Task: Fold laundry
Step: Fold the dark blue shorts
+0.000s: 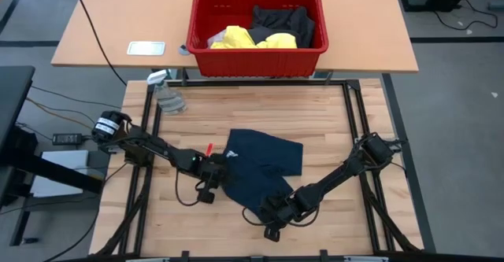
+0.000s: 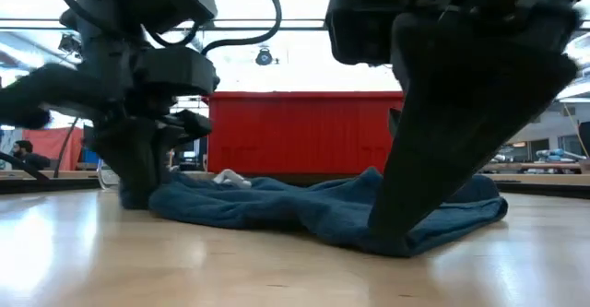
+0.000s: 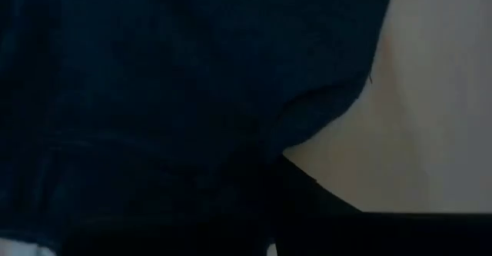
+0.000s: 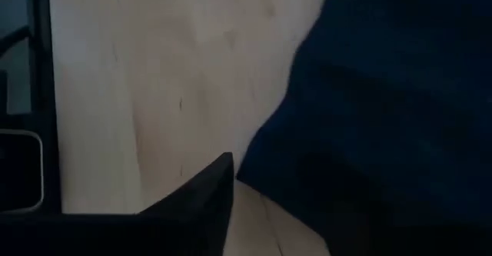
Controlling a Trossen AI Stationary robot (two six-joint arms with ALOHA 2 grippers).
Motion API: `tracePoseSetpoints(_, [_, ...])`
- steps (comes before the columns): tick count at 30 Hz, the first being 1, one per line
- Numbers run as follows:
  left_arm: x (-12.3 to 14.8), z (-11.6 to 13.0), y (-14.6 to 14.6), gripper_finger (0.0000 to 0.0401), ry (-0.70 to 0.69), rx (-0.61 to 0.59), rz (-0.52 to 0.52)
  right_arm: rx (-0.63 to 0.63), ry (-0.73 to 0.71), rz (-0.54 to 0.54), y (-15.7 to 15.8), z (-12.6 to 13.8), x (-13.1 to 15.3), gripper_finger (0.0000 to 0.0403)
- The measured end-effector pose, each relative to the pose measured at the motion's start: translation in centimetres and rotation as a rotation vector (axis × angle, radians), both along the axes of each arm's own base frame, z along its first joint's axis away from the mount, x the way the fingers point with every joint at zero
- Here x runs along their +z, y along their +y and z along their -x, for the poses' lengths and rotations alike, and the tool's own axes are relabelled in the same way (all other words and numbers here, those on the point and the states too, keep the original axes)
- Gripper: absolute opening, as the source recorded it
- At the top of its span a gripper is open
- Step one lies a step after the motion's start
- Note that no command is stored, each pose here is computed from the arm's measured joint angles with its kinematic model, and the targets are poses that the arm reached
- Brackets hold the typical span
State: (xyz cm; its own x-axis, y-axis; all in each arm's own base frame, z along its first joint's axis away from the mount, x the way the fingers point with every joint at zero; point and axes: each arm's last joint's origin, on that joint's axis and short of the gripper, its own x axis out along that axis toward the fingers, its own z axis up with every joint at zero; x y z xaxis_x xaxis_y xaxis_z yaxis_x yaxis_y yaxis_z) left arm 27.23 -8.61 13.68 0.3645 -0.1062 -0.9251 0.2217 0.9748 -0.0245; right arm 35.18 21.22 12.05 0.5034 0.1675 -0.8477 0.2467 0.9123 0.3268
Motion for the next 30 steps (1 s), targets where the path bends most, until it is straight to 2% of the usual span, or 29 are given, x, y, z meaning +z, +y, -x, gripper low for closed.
tracePoseSetpoints(5, [0.2, 0.7, -2.1, 0.0007, 0.033, 0.080, 0.123, -0.035, 0.080, -0.050, -0.2, 0.6, 0.2, 0.0028])
tracePoseSetpoints(6, [0.2, 0.9, -2.6, 0.0007, 0.043, 0.094, 0.145, -0.018, 0.101, -0.073, -0.2, 0.7, 0.5, 0.0016])
tracePoseSetpoints(10, [0.9, 1.9, -4.5, 0.0007, 0.068, 0.133, 0.253, 0.040, 0.167, -0.181, -0.1, 1.7, 2.4, 0.0009])
tracePoseSetpoints(13, [2.3, 2.5, -6.0, 0.0007, 0.020, 0.143, 0.337, 0.080, 0.139, -0.251, -0.1, 2.5, 5.6, 0.0006])
tracePoseSetpoints(15, [3.4, 2.8, -6.6, 0.0007, -0.016, 0.147, 0.387, 0.088, 0.118, -0.262, -0.4, 3.0, 7.4, 0.0005])
tracePoseSetpoints(18, [5.3, 2.8, -6.8, 0.0007, -0.081, 0.194, 0.420, 0.060, 0.090, -0.220, -1.8, 3.5, 9.3, 0.0003])
tracePoseSetpoints(21, [7.3, 2.3, -6.1, 0.0007, -0.163, 0.261, 0.401, 0.002, 0.088, -0.158, -4.1, 3.7, 10.7, 0.0002])
tracePoseSetpoints(24, [9.1, 1.5, -4.6, 0.0007, -0.229, 0.324, 0.361, -0.065, 0.146, -0.088, -6.6, 3.9, 10.9, 0.0002])
tracePoseSetpoints(30, [9.8, 0.3, -0.4, 0.0007, -0.171, 0.447, 0.246, -0.165, 0.227, -0.026, -11.1, 3.7, 11.2, 0.0001])
